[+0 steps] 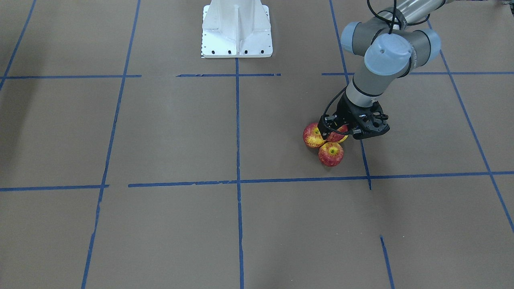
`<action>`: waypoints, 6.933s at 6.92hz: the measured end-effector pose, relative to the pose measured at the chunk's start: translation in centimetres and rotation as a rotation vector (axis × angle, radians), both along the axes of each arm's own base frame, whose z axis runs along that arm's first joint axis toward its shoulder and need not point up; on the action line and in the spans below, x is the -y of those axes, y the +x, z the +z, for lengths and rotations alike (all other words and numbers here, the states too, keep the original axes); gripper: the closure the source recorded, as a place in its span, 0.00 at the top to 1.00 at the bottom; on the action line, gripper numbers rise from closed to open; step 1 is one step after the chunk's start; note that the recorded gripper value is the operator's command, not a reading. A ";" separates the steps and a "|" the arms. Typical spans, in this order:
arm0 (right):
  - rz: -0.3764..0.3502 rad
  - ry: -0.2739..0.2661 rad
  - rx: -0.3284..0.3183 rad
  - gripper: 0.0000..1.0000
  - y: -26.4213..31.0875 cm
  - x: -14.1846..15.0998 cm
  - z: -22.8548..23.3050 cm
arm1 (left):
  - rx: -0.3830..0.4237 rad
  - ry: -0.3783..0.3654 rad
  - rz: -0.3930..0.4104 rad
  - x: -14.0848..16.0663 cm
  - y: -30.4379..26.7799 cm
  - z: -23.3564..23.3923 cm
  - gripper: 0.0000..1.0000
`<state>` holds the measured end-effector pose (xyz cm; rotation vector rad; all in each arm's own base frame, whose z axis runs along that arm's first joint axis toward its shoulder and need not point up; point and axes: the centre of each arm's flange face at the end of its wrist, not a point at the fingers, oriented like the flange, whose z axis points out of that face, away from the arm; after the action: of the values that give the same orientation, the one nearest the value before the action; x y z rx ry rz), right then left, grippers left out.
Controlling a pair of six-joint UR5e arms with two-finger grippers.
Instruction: Stack apples
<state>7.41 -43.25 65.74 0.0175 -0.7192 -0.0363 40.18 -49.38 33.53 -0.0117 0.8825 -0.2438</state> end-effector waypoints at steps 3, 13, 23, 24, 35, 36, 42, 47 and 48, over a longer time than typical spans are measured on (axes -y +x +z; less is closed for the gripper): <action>0.000 0.000 0.000 1.00 0.0 0.0 0.0 | 0.002 -0.001 0.004 -0.2 0.2 0.1 0.76; 0.001 0.000 0.000 1.00 0.0 0.0 0.0 | 0.047 0.181 -0.021 3.0 -13.6 -3.4 1.00; 0.000 0.000 0.000 1.00 0.0 0.0 0.0 | 0.191 0.244 0.330 -3.5 -54.1 36.2 1.00; 0.000 0.001 0.000 1.00 0.0 0.0 0.0 | 0.203 0.237 0.330 -4.6 -54.1 36.2 1.00; 0.000 0.000 0.000 1.00 0.0 0.0 0.0 | 0.192 0.159 0.279 -5.2 -53.8 34.4 1.00; 0.000 0.000 0.000 1.00 0.0 0.0 0.0 | 0.190 0.156 0.280 -5.2 -53.8 34.7 1.00; 0.000 0.000 0.000 1.00 0.0 0.0 0.0 | 0.118 0.167 0.285 -4.8 -52.2 35.5 1.00; 0.000 0.000 0.000 1.00 0.0 0.0 0.0 | 0.122 0.180 0.296 -4.5 -51.7 35.5 1.00; 0.000 -0.001 0.000 1.00 0.0 0.0 0.0 | 0.123 0.177 0.301 -4.5 -51.4 35.6 1.00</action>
<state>7.41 -43.24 65.76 0.0169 -0.7192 -0.0361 -11.27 -44.91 69.11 0.0343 0.7660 0.1142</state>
